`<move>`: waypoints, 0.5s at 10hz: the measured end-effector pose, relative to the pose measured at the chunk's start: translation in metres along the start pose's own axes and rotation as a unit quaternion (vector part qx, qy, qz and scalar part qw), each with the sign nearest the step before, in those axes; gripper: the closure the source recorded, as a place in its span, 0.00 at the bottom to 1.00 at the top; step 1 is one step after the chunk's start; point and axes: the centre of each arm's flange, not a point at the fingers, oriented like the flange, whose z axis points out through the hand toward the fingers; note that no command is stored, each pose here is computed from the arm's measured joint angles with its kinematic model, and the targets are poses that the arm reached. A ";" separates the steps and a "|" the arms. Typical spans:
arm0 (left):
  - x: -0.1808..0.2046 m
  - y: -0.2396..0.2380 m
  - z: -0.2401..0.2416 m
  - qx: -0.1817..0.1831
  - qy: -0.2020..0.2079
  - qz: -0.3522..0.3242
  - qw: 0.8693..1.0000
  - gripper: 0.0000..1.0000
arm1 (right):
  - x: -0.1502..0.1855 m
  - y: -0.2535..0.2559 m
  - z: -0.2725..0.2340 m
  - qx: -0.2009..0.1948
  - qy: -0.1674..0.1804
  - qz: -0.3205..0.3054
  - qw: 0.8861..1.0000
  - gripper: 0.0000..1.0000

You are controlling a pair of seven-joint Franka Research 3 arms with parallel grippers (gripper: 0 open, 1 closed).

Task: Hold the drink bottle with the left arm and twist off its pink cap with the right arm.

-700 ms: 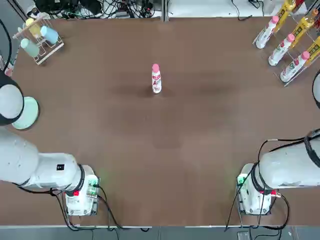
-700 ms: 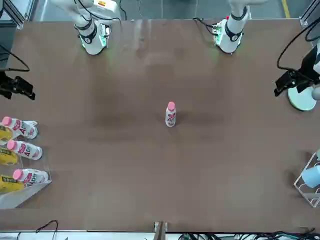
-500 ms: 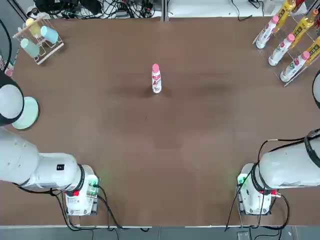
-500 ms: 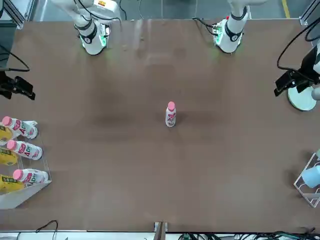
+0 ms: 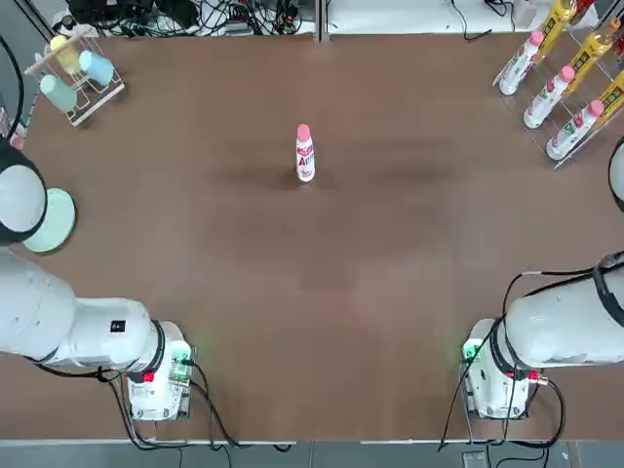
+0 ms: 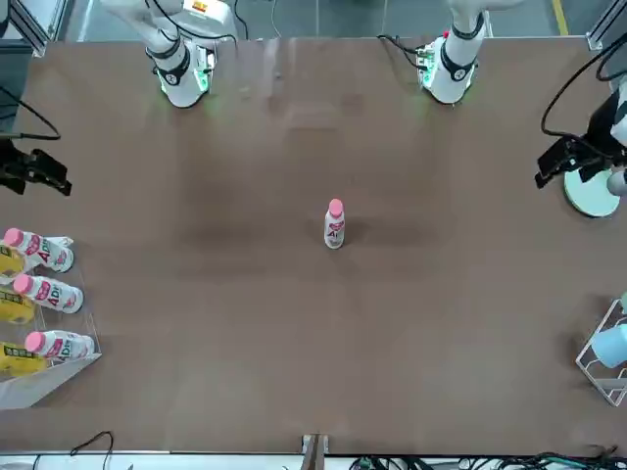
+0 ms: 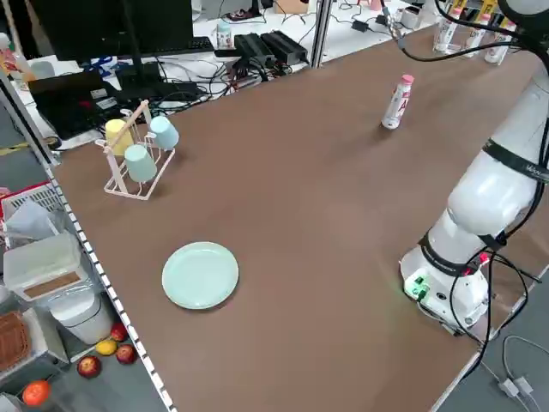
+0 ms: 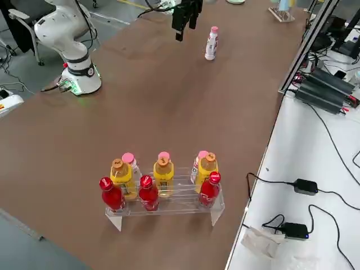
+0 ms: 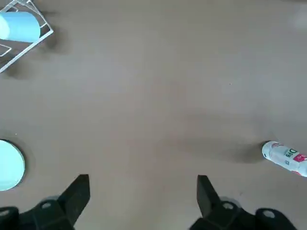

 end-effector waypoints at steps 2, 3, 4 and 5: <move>-0.001 0.003 0.000 -0.020 -0.003 -0.010 1.000 0.02 | 0.001 -0.011 0.001 0.001 -0.002 -0.010 1.000 0.00; -0.001 0.005 0.000 -0.033 -0.006 -0.040 0.999 0.02 | 0.001 -0.019 0.002 0.001 -0.003 -0.017 1.000 0.00; -0.001 0.007 -0.001 -0.038 -0.009 -0.083 0.996 0.02 | 0.001 -0.029 0.004 0.001 -0.003 -0.025 1.000 0.00; -0.002 0.009 -0.001 -0.041 -0.011 -0.127 0.991 0.01 | 0.002 -0.039 0.005 0.000 -0.005 -0.033 0.999 0.00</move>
